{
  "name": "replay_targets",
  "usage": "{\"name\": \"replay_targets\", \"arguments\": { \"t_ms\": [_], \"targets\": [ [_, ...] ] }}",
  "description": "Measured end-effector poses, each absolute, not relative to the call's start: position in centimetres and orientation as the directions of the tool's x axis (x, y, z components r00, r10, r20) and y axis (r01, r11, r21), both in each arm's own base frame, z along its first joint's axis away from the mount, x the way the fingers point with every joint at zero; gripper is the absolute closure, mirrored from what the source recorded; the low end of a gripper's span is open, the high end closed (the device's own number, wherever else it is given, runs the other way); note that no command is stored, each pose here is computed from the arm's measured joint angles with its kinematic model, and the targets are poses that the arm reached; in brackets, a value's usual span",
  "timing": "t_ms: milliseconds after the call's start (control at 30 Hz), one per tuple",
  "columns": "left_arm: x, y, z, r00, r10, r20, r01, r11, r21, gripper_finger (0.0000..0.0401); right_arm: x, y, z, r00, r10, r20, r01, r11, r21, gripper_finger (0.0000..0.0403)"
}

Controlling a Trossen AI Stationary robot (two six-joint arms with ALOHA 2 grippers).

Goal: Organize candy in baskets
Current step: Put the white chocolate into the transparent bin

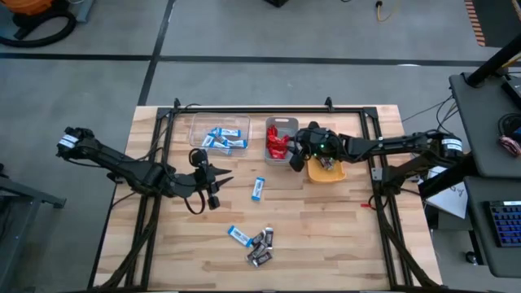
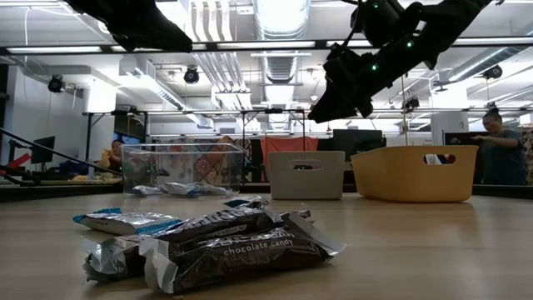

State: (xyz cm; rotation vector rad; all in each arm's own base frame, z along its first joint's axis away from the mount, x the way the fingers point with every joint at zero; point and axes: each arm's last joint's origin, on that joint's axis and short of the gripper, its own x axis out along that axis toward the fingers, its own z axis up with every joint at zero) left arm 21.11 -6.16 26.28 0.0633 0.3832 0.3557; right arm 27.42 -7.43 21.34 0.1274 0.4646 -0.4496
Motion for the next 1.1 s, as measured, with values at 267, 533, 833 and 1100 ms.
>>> {"name": "replay_targets", "arguments": {
  "t_ms": [267, 533, 833, 1100],
  "targets": [
    [22.0, -7.0, 25.0, 0.874, 0.204, -0.441, -0.187, 0.979, 0.082, 0.0324, 28.3, -5.3, 23.1, 0.804, -0.274, -0.528, 0.351, 0.935, 0.050, 0.0242],
    [23.7, -8.3, 22.3, 0.812, 0.009, -0.584, -0.012, 1.000, -0.002, 0.0319, 28.5, -1.2, 25.1, 0.727, -0.153, -0.670, 0.256, 0.965, 0.059, 0.0250],
    [25.6, -10.5, 19.4, 0.685, -0.170, -0.709, 0.161, 0.984, -0.081, 0.0233, 27.3, 3.5, 26.3, 0.612, -0.044, -0.790, 0.147, 0.987, 0.059, 0.0250],
    [26.2, -12.3, 17.1, 0.643, -0.203, -0.739, 0.225, 0.972, -0.071, 0.0185, 26.7, 6.5, 26.6, 0.596, 0.047, -0.802, 0.045, 0.995, 0.092, 0.0257]
  ]
}}
